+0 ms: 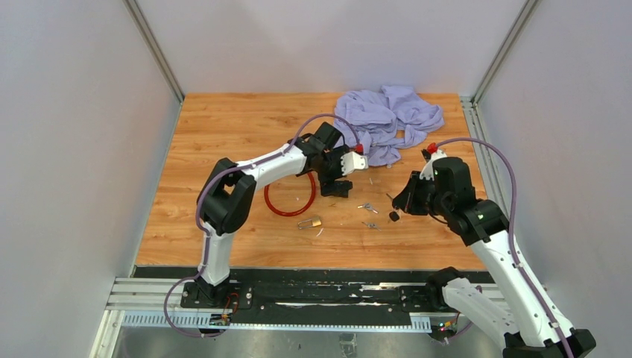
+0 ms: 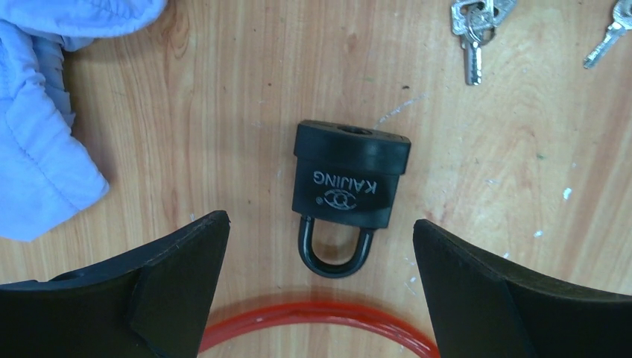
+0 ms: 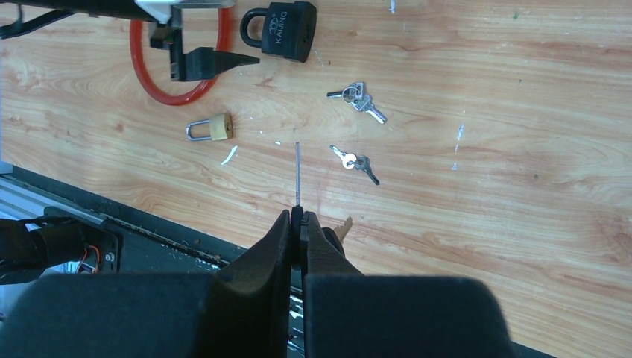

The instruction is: Unlock with the key

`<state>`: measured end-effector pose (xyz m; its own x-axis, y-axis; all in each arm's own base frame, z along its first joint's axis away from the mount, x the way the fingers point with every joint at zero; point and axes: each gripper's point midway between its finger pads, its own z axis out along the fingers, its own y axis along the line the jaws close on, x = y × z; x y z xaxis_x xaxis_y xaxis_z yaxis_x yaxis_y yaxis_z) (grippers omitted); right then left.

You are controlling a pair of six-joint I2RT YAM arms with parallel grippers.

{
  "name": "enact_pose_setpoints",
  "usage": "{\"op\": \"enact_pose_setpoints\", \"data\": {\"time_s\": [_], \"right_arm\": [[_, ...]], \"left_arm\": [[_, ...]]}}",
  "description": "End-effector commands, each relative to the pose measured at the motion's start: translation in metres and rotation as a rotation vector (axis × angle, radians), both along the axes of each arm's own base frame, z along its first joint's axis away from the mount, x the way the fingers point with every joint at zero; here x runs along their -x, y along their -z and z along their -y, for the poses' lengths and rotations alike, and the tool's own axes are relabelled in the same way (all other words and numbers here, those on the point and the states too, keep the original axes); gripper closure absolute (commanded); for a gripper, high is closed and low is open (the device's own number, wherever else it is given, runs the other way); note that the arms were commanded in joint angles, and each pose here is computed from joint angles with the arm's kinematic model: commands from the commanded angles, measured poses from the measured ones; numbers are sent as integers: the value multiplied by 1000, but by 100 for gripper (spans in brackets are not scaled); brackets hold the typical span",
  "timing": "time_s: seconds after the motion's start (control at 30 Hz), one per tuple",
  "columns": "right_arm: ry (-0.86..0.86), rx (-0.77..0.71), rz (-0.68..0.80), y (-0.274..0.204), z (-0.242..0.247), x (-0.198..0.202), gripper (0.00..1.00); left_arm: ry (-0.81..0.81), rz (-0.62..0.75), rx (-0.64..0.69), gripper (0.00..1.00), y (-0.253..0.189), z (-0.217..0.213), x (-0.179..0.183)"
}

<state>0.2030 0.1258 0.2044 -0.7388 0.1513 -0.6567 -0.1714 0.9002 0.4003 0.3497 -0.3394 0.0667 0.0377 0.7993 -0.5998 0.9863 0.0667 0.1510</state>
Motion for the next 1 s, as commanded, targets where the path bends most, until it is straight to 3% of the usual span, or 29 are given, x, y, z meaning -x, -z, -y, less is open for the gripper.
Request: {"op": "enact_pose_setpoints", "data": {"time_s": [0.0,0.17,0.53,0.7,0.97], "right_arm": [[-2,-17,36,-17,1,-2,99],[-16,-29,47,-21,-1,0,99],[-39,-48,62,-28,-5,-1,99],[-43,-50,64,-30,-7,-2,99],[-47,-62,67,-31,-8,-1,99]], "left_arm": [[38,32,38,2,-4,18,-11],[37,-15,25,2,10,21,-11],[48,-115,13,16,30,14,11],[38,-94,26,30,31,12,14],[32,-79,32,32,37,11,13]]}}
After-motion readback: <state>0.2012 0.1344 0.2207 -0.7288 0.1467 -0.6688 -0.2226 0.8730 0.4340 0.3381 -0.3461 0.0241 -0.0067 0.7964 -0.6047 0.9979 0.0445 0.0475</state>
